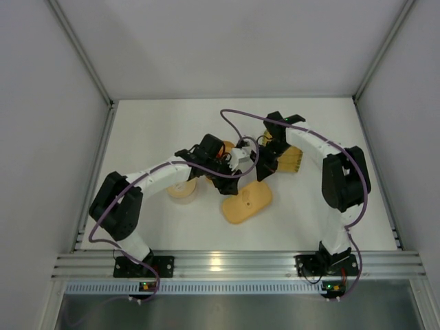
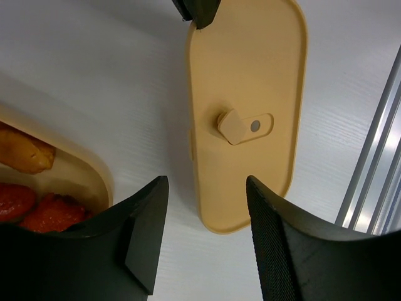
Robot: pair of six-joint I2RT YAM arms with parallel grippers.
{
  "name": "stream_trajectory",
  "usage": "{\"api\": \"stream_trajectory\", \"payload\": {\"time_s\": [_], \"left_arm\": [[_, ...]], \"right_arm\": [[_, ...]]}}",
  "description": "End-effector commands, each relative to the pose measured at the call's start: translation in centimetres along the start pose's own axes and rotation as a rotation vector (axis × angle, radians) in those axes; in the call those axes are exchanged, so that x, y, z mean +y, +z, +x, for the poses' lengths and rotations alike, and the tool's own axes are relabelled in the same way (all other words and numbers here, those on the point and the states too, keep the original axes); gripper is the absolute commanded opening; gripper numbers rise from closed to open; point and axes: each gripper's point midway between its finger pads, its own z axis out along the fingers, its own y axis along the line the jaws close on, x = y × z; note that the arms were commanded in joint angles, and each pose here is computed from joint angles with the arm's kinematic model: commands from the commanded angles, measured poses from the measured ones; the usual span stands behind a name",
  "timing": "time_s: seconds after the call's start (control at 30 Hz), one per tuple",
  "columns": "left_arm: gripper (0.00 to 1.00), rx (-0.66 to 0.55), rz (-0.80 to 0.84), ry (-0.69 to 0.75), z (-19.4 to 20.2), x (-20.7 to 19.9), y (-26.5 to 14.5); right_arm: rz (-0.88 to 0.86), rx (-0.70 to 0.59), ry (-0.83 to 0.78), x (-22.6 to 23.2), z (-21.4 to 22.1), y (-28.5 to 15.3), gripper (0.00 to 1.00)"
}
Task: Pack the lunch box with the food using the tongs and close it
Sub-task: Pick up the box lid from the center of the board.
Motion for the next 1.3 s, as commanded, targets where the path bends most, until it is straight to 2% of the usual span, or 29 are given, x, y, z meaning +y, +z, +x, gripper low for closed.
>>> {"api": "stream_trajectory", "payload": {"time_s": [0.0, 0.33, 0.57, 0.73, 1.27], "left_arm": [[0.57, -0.032, 0.012, 0.063, -0.9, 0.0, 1.3], [0.53, 0.005, 0.031, 0.003, -0.2, 0.3, 3.4], [0.46, 0.002, 0.027, -0.005, 0.0, 0.4, 3.7], [0.5, -0.035, -0.046, 0.004, -0.8, 1.6, 3.5], [0.5, -0.057, -0.107, 0.026, -1.3, 2.6, 3.3]], "right_arm": [[-0.002, -0.083, -0.078, 1.4, -2.4, -1.1, 0.0], [-0.01, -0.081, -0.087, 1.9, -2.3, -1.1, 0.0], [-0.019, -0.081, -0.087, 2.3, -2.2, -1.2, 0.0], [-0.025, -0.081, -0.09, 2.6, -2.2, -1.2, 0.0], [-0.035, -0.08, -0.098, 3.1, -2.4, -1.1, 0.0]]}}
